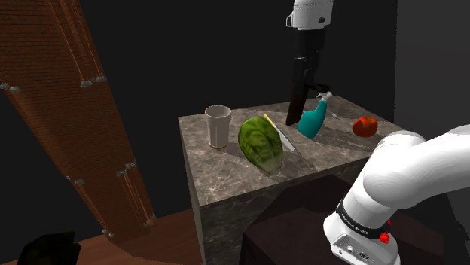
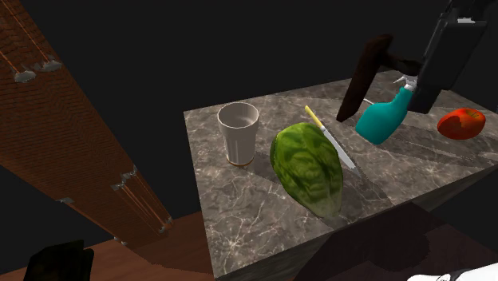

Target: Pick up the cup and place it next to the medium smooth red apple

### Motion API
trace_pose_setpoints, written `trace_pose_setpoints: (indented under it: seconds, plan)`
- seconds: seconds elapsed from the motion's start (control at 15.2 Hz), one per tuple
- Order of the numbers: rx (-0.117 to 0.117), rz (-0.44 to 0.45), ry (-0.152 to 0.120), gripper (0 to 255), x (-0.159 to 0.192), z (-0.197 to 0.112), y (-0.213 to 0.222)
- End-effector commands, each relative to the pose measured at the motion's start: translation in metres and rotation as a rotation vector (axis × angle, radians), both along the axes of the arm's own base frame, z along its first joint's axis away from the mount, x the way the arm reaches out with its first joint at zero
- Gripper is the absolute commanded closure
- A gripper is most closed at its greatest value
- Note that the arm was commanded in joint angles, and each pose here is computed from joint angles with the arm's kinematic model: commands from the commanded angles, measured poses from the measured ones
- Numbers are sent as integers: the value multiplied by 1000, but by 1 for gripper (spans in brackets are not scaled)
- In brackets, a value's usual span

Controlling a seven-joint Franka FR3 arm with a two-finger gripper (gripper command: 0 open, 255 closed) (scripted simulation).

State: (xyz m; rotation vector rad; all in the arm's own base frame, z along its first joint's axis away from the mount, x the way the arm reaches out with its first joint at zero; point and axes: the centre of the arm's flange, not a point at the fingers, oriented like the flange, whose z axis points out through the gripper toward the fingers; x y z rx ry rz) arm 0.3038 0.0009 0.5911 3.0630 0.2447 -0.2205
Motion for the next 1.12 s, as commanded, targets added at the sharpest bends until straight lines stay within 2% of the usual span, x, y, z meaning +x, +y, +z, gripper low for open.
trace_pose_setpoints:
  seconds: [0.0, 1.06]
  plan:
    - [0, 0, 0, 0, 0, 0, 0]
    - [1, 6, -42, 0, 167, -98, 69]
